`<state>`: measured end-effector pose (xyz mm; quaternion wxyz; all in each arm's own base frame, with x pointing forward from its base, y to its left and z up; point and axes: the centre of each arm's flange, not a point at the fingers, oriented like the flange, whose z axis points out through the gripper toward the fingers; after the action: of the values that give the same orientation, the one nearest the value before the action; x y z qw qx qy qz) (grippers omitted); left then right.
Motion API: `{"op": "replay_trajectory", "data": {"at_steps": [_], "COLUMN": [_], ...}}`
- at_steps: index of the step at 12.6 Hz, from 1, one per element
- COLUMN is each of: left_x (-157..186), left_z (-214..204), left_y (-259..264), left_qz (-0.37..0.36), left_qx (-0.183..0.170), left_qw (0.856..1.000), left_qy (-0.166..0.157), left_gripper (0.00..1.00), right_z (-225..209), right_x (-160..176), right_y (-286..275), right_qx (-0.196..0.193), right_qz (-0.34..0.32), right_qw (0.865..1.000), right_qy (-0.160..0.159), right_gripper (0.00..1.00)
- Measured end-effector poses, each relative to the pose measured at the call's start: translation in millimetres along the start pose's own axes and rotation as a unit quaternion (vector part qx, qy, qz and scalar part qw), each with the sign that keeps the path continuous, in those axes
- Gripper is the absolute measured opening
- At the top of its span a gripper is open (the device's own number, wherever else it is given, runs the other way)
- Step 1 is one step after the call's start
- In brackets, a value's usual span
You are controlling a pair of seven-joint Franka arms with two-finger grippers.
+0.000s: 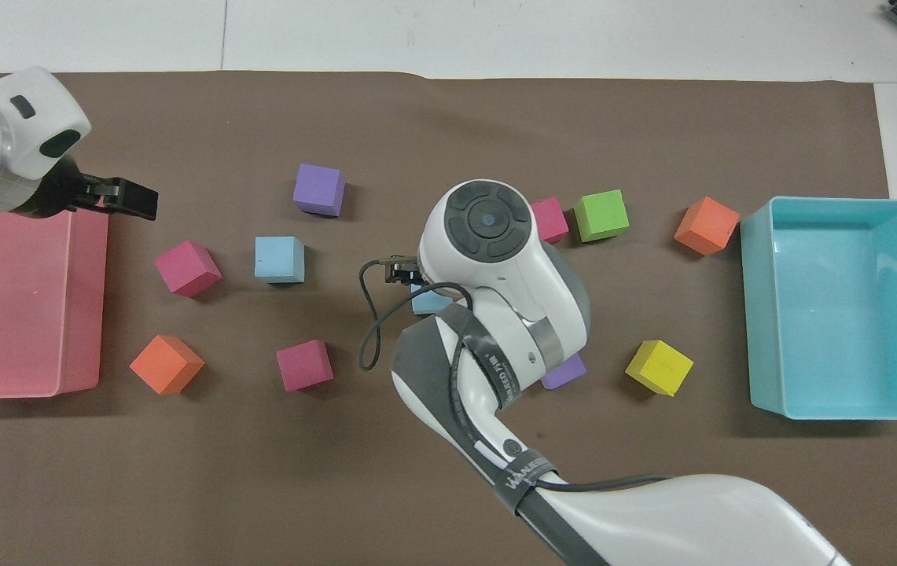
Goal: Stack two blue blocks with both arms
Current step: 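Set the blue cube down at center while the left gripper reaches out, then grasp the other blue cube with the left gripper while the right gripper hovers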
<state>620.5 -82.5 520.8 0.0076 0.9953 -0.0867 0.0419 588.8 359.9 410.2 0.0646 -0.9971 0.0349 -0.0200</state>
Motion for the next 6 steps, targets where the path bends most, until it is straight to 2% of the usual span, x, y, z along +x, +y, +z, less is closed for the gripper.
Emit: {"op": "replay_trajectory", "data": {"at_steps": [3, 6], "left_x": [6.4, 0.6], "left_z": [51.8, 96.5], "left_y": [41.4, 74.6], "left_qz": [0.004, -0.005], "left_qx": [-0.002, -0.004], "left_qw": [1.000, 1.000], "left_qy": [-0.001, -0.004], "left_gripper": [1.00, 1.00], "right_z": [-28.6, -21.9], "right_x": [30.0, 45.2], "right_y": [58.2, 101.5], "right_qx": [0.031, 0.095], "right_qz": [0.015, 0.038], "right_qw": [0.999, 0.993], "right_qy": [-0.017, -0.054], "right_gripper": [1.00, 1.00]}}
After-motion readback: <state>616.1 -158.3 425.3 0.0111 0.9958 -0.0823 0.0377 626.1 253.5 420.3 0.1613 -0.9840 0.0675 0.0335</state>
